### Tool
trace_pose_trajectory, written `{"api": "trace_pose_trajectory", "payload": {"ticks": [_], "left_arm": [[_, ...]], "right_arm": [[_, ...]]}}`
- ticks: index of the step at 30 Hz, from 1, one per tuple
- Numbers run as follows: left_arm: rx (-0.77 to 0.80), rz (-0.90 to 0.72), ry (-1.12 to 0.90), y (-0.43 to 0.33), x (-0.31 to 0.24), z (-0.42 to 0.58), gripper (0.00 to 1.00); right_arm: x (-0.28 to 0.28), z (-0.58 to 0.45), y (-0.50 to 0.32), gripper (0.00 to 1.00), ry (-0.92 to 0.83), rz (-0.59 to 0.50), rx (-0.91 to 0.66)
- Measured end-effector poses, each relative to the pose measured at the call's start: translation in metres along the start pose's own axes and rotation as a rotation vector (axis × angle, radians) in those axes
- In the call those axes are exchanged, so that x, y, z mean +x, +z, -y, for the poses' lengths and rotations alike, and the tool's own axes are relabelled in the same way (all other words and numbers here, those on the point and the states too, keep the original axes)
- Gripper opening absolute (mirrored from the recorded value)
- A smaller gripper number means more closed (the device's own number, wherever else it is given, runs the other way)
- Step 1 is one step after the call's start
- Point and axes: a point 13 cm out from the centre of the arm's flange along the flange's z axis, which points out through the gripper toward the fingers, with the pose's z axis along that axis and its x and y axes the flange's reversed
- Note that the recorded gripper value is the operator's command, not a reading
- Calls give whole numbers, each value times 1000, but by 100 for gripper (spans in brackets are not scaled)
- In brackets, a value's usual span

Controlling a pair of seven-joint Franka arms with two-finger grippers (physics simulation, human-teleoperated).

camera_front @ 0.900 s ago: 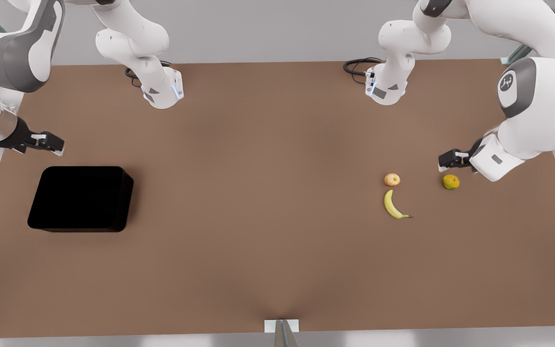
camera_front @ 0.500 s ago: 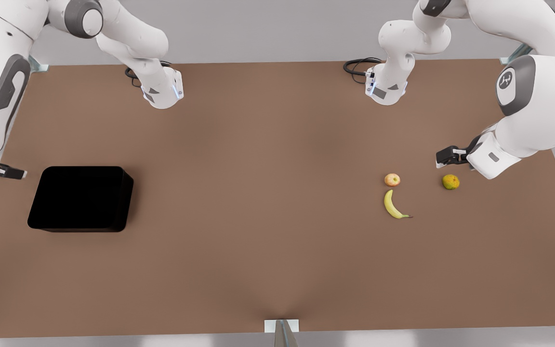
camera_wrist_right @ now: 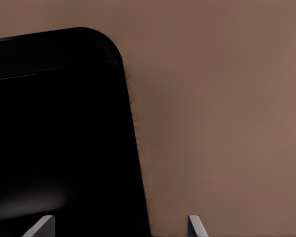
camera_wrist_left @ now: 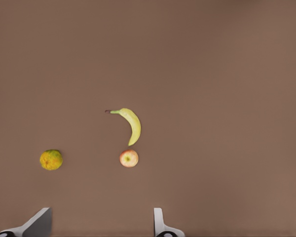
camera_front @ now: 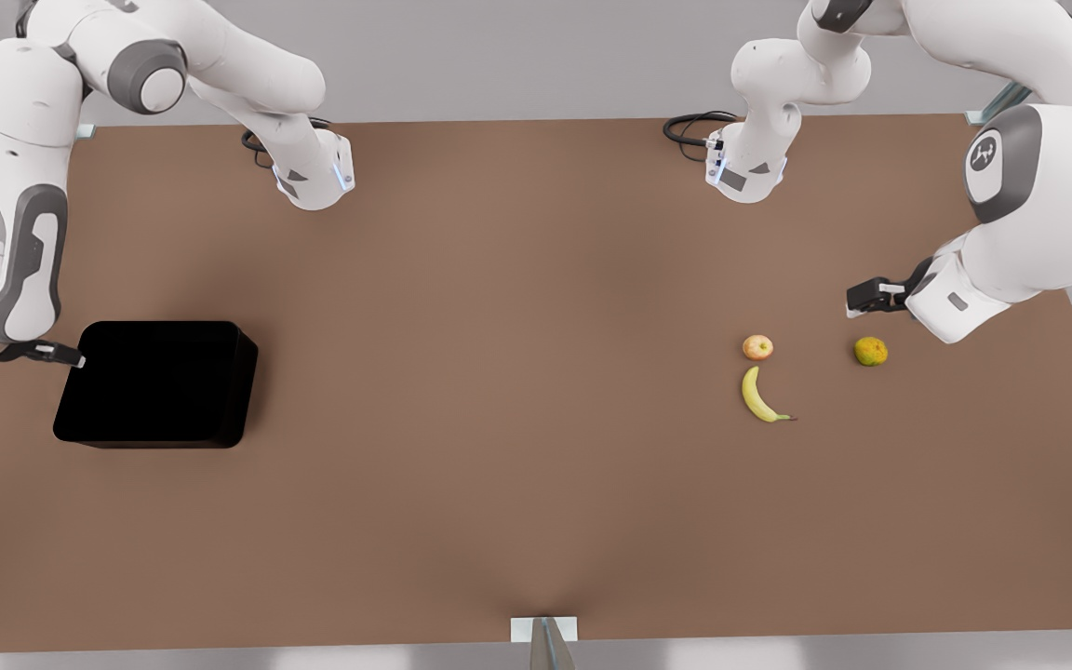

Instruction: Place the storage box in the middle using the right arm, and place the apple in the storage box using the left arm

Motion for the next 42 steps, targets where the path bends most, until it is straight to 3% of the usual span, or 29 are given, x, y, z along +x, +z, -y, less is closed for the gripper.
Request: {"api": "trace_pose_trajectory", "payload": {"ticks": [10,12,13,17,26,32,36,42], "left_arm": [[1,-10,3,-3,5,1,100],[1,-13,3,-2,6,1,100],[1,-16,3,-2,7,1,100],[1,-25,2,0,9,1,100],[1,-29,3,-1,10,1,100],[1,-28,5,-4,13,2,100],[1,-29,4,-5,14,2,100],[0,-29,9,-6,15,6,100]], "right_arm": [[3,7,71,100,-96,-27,-15],[2,4,77,54,-120,-30,-16],[1,3,78,41,-132,-30,-17],[-1,0,81,22,-173,-29,-17],[-15,-3,66,21,-248,-14,-20],[-59,-43,-7,21,-345,50,-49],[-104,-140,-62,21,-476,101,-111],[-124,-388,-93,21,-723,103,-213]]}}
